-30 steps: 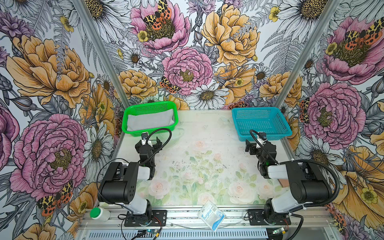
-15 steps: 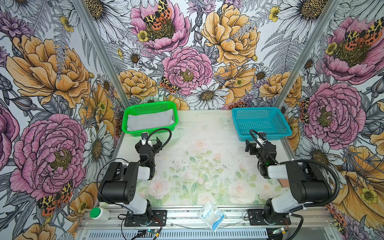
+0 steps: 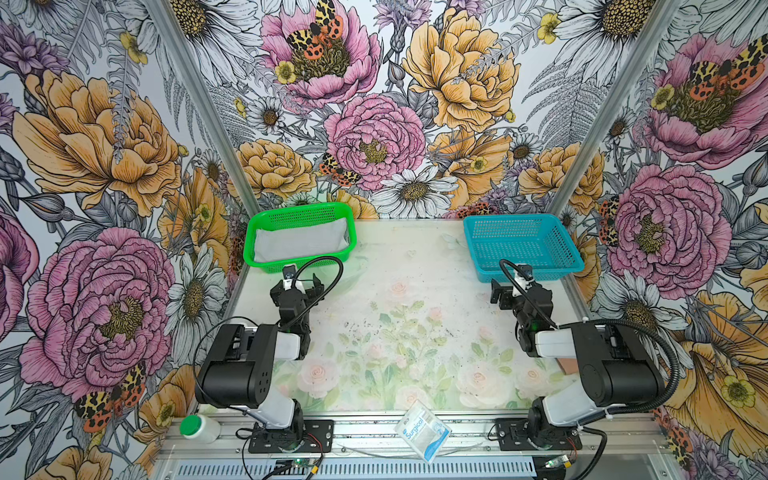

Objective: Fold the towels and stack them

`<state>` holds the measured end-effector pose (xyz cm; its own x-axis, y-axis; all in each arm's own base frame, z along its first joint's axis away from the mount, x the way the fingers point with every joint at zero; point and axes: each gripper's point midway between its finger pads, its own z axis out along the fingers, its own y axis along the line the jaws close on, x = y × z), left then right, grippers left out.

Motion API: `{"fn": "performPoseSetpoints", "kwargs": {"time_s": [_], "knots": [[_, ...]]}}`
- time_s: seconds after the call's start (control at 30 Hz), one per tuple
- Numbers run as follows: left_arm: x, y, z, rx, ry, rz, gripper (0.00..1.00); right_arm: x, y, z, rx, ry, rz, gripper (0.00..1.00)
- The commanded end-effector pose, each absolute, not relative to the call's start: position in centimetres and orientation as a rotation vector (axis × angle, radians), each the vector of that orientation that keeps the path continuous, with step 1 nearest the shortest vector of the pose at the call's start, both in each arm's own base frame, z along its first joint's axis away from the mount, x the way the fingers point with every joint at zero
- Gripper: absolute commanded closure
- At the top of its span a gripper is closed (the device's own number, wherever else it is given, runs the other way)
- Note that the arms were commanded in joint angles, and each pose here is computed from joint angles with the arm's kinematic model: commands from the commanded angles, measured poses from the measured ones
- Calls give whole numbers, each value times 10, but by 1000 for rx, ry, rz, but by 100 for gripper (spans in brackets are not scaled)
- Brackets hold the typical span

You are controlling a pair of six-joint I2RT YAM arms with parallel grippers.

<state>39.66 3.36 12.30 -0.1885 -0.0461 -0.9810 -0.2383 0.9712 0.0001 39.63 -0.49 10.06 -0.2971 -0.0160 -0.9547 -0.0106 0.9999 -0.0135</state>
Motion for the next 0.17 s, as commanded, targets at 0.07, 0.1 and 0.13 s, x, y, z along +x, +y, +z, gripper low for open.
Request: {"fn": "performPoseSetpoints", "kwargs": {"time_s": [0.07, 0.1, 0.13], "knots": [[401, 32, 131, -209, 1734, 148, 1, 402, -7, 114, -10, 1834, -12, 0], [401, 32, 131, -207, 1733, 147, 1, 402, -7, 114, -10, 1834, -13, 1], [401, 32, 131, -208, 1733, 149, 1, 402, -7, 114, -10, 1834, -12, 0]]}}
